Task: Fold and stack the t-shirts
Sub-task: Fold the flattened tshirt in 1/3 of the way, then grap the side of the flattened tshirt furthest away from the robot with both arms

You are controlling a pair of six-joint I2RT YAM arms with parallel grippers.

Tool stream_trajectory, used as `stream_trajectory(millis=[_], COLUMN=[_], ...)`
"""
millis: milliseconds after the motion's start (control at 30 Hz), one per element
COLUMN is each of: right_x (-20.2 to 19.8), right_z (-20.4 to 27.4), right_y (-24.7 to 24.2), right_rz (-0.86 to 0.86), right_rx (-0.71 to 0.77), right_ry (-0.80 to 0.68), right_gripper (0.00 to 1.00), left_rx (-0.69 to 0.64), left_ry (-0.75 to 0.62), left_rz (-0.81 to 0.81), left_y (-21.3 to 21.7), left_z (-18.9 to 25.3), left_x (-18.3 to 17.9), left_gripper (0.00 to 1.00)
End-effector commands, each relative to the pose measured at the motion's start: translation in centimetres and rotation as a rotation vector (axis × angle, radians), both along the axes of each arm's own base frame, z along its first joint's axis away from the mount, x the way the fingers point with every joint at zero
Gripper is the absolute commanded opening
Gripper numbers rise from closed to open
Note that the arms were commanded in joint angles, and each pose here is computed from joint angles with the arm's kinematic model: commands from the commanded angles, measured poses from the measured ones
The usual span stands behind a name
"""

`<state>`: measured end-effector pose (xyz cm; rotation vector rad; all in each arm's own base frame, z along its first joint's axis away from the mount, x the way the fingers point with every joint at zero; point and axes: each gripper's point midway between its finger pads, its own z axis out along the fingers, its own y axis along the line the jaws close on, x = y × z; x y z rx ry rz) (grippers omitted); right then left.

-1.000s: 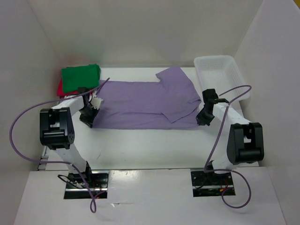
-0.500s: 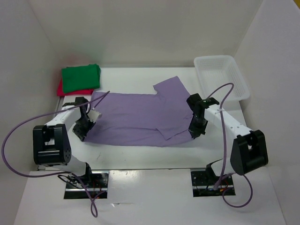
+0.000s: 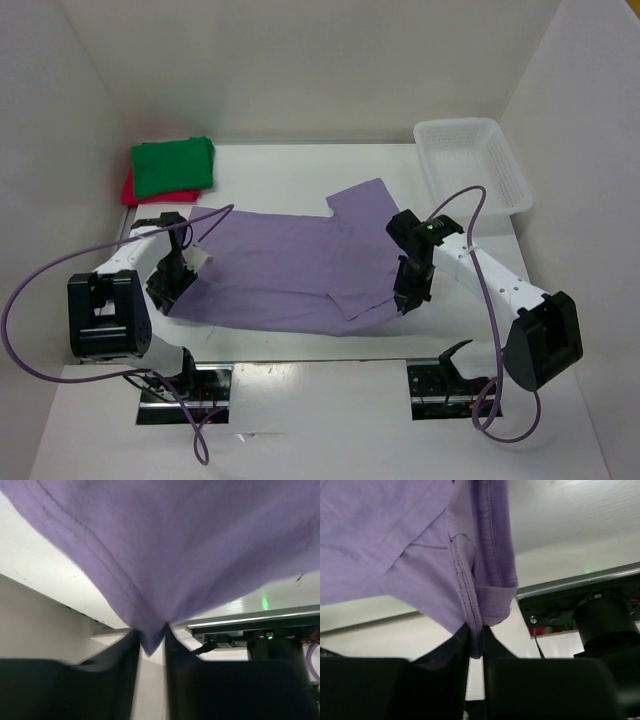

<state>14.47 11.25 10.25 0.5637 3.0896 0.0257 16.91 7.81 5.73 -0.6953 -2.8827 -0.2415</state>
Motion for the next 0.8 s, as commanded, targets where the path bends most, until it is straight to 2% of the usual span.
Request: stream_trajectory(millis=[0,33,67,100,167,200,267,333,367,433,467,500,533,567,600,633,700,767], right_x=[-1.4,-1.7,-2.0,-2.4,-2.7,-2.6,-1.0,1.1,3.7,7.5,11.6,13.7,16.4,20.3,22.5,26.1,30.3,34.5], right_z=[1.2,1.1,1.2,1.0,1.1,1.4,3.0,4.1,6.5,6.8,9.6,10.1,7.9,10.5,10.6,10.2,10.0,8.1], right_y=[1.0,1.5,1.8,2.0,2.4,2.7,3.5,4.0,5.1,5.9,6.3,6.5,7.3,8.0,8.2,9.5,8.3,7.6], right_rz=[0.002,0.011,0.026,0.035,0.038,0.027,0.031,0.031,0.033,0.085,0.097,0.156,0.192,0.198,0.247,0.260,0.236,0.198], right_rx=[0.055,0.071,0.081,0.085,0.097,0.112,0.138,0.124,0.150,0.091,0.057,0.016,-0.043,-0.074,-0.119,-0.145,-0.252,-0.282], right_ry=[0.033,0.055,0.062,0.075,0.083,0.083,0.015,-0.038,-0.127,-0.169,-0.310,-0.350,-0.315,-0.440,-0.473,-0.519,-0.584,-0.614], right_gripper=[0.21,0.53,0.71,1.00,1.00,1.00,1.00,1.00,1.00,1.00,1.00,1.00,1.00,1.00,1.00,1.00,1.00,1.00], left_rx=[0.034,0.033,0.044,0.062,0.111,0.133,0.185,0.209,0.198,0.187,0.154,0.037,0.001,-0.056,-0.172,-0.213,-0.342,-0.390], left_ry=[0.012,0.021,0.022,0.025,0.111,0.138,0.134,0.039,-0.003,-0.143,-0.202,-0.238,-0.329,-0.362,-0.377,-0.443,-0.496,-0.557], left_rz=[-0.012,-0.012,-0.013,-0.015,-0.032,-0.053,-0.039,-0.001,0.019,0.055,0.064,0.081,0.093,0.097,0.128,0.139,0.141,0.174], left_y=[0.7,0.7,0.9,1.2,2.4,3.2,5.7,7.4,7.7,8.6,8.4,7.0,6.8,5.9,4.1,3.7,1.6,0.6], left_z=[1.5,1.4,1.5,1.6,1.8,1.9,2.7,4.6,5.2,7.5,8.0,7.0,8.6,8.7,7.7,8.6,7.8,7.6], left_x=[-0.5,-0.5,-0.6,-0.6,-2.4,-2.9,-3.3,-0.6,0.5,5.2,7.2,9.3,12.1,13.7,15.3,17.3,19.8,21.6], left_gripper=[0.36,0.43,0.52,0.55,0.62,0.72,0.75,0.79,0.81,0.90,0.90,0.91,0.91,0.91,0.91,0.91,0.91,0.91])
